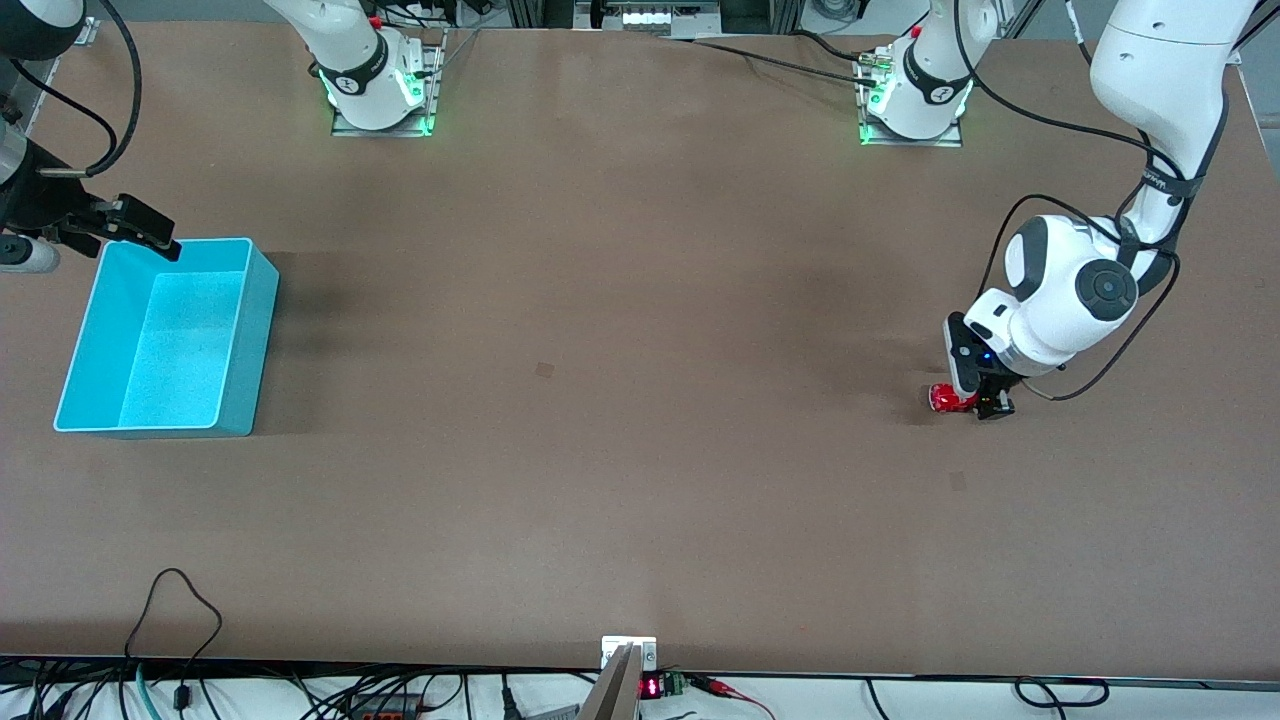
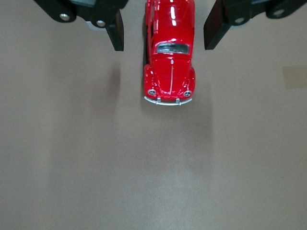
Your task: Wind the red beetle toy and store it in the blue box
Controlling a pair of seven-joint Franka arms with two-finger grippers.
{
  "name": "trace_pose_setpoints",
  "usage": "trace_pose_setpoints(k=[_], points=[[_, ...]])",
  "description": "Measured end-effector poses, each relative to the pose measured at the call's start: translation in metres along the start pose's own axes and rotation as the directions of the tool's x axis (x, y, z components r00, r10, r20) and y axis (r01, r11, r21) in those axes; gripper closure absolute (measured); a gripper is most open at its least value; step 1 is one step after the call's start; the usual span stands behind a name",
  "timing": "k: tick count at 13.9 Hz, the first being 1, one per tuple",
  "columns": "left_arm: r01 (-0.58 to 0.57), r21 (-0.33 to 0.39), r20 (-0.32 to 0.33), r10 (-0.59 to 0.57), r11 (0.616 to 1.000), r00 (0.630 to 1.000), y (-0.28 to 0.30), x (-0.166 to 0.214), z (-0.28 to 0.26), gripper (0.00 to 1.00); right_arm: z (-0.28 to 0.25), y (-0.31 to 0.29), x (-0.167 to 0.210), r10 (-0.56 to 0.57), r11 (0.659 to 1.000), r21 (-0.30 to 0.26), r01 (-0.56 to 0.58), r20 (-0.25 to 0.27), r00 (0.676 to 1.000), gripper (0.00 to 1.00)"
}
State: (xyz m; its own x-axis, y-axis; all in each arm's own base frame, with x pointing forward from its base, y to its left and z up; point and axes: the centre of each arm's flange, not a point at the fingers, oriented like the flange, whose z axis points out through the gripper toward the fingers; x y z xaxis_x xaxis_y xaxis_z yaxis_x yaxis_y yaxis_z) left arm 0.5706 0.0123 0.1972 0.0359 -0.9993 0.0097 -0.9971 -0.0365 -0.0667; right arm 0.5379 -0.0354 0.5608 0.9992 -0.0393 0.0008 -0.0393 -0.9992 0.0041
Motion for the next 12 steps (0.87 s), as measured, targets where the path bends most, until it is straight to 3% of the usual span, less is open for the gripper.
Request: trace_pose_setpoints(k=[3,6,12], points=[[-0.004,0.005,-0.003,0.004,1.0,1.0,0.0005,-0.0039,0.0069,0.29,0.0,0.0,0.0,0.0,1.0,0.0,0.0,0.0,1.0,0.0],[-0.029,0.012,-0.003,0.029,0.999,1.0,-0.0013,-0.0036,0.0062,0.57,0.0,0.0,0.0,0.0,1.0,0.0,0.0,0.0,1.0,0.0],[-0.041,0.012,-0.005,0.041,0.999,0.999,-0.0013,-0.0009,0.0063,0.57,0.0,0.0,0.0,0.0,1.0,0.0,0.0,0.0,1.0,0.0]])
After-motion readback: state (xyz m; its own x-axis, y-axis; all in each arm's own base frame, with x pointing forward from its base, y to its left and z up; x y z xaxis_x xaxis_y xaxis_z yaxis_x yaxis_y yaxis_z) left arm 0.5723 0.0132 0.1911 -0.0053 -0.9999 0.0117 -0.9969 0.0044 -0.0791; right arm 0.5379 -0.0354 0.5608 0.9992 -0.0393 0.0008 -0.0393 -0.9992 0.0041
